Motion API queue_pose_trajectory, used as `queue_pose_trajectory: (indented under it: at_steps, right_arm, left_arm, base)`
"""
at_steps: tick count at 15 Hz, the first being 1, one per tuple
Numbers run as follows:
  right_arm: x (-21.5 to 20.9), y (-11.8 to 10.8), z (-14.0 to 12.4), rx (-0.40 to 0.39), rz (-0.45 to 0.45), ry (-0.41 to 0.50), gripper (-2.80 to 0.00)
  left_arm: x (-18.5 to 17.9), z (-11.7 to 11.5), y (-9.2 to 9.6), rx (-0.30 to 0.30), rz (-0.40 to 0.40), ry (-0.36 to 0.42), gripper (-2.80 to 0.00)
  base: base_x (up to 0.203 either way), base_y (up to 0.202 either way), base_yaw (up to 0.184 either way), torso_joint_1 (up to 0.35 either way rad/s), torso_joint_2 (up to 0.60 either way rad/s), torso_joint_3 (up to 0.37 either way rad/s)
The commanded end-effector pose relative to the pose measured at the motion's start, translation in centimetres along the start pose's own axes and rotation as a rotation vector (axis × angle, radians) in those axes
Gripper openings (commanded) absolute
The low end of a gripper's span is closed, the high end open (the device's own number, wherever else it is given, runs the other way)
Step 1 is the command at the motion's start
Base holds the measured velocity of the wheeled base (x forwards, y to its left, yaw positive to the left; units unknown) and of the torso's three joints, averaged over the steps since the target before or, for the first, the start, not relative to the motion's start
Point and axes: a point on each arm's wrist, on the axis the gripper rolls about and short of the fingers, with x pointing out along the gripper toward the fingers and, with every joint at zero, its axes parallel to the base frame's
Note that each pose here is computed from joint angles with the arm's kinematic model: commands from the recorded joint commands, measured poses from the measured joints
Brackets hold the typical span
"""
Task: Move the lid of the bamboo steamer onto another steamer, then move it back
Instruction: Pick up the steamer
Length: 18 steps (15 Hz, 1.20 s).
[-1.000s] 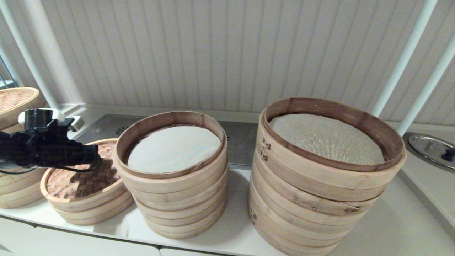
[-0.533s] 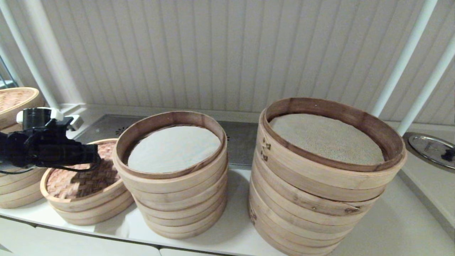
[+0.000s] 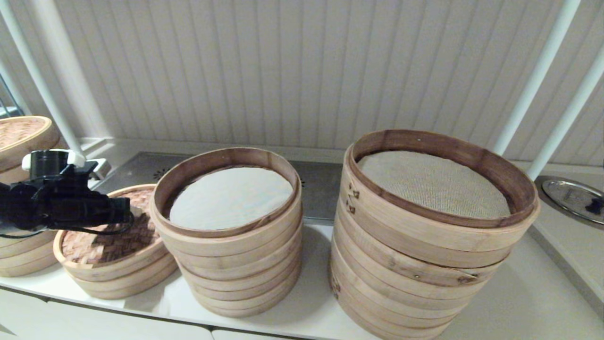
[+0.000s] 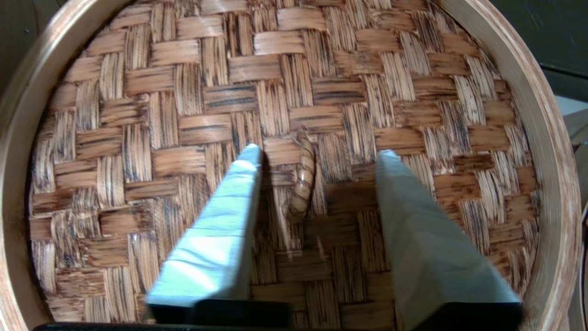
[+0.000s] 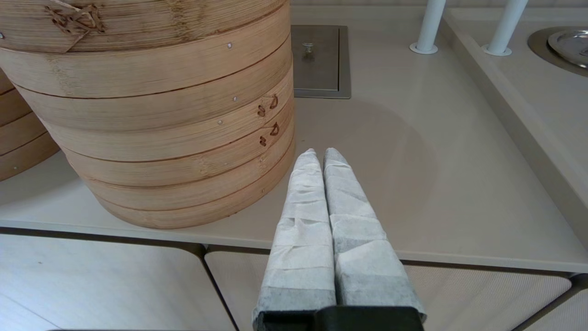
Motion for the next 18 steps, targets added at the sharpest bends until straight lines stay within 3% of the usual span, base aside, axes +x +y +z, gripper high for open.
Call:
queue_pose_trajectory:
  at_steps: [1,6,7,18]
  right_arm:
    - [0.0,0.0,0.0,0.0,0.0,0.001,-2.8]
    - [0.0,0.0,0.0,0.0,0.0,0.001,-2.8]
    - [0.0,0.0,0.0,0.0,0.0,0.001,-2.8]
    - [0.0,0.0,0.0,0.0,0.0,0.003,-2.8]
  left_arm:
    - [-0.1,-0.2,0.0,-0.001,-0.001,0.004,0.0]
    - [-0.7,-0.1,-0.1,0.0,-0.002,-0.005,0.0]
    - [-0.7,-0.1,-0.1,0.001,-0.002,-0.004,-2.8]
    - [0.4,-0.8,0.3,-0.005,0.005,-0.008,-2.8]
  base:
    - [0.0,0.0,0.0,0.0,0.0,0.0]
    - [0.0,0.0,0.0,0.0,0.0,0.0]
    - [0.0,0.0,0.0,0.0,0.0,0.0]
    - [0.0,0.0,0.0,0.0,0.0,0.0]
